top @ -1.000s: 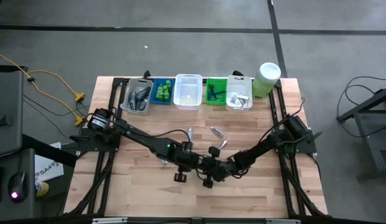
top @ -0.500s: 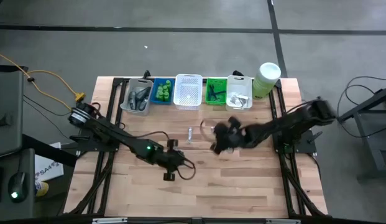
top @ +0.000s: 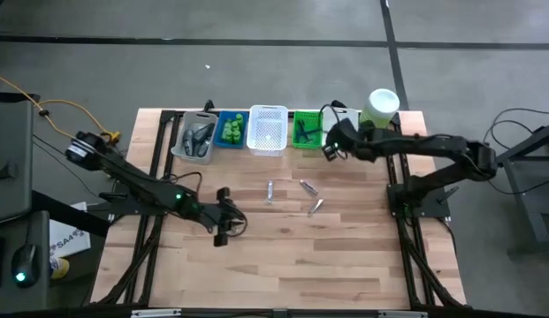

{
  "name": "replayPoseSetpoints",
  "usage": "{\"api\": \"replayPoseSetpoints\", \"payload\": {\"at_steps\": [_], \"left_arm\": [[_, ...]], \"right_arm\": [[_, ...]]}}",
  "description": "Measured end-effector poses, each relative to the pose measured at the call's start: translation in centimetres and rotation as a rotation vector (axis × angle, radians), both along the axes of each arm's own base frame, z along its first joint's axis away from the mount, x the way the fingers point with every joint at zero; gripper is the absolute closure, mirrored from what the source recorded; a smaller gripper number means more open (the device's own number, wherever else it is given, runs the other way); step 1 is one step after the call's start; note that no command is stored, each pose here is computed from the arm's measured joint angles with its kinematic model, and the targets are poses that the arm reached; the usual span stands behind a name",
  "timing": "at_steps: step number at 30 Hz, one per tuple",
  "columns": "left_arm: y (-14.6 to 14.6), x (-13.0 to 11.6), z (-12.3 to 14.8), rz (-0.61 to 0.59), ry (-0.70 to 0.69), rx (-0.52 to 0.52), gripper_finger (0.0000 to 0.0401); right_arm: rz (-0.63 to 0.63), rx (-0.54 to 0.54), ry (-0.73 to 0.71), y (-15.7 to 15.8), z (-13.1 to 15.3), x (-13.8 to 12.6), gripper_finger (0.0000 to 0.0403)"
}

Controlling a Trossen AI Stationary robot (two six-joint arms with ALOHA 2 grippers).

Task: Pick & Place Travel size toiletries
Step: Put the bandage into the right white bin

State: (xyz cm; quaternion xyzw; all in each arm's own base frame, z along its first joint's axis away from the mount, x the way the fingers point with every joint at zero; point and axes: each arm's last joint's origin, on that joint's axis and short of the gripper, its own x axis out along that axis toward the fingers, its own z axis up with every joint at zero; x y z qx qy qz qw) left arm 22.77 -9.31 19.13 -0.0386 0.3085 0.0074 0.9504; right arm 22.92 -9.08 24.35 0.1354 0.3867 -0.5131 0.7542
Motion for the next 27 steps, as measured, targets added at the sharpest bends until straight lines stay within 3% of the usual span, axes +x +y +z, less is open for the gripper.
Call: {"api": "replayPoseSetpoints", "payload": {"at_steps": [9, 15, 19, 27], "left_arm": [[1.4, -2.9, 0.4, 0.039, -0.073, -0.028, 0.0309], [1.7, -3.6, 0.3, 0.058, -0.084, -0.050, 0.0309], [1.7, -3.6, 0.3, 0.066, -0.079, -0.085, 0.0309], [1.7, -3.6, 0.3, 0.076, -0.075, -0.118, 0.0309]], "right_arm": [[-0.028, 0.089, 0.152, -4.3, -2.2, -0.9, 0.0399], [-0.030, 0.131, 0.155, -5.2, -2.5, -1.2, 0.0388], [-0.017, 0.161, 0.143, -5.4, -2.6, -1.3, 0.0348], [-0.013, 0.177, 0.147, -6.0, -2.6, -1.7, 0.0229]]}}
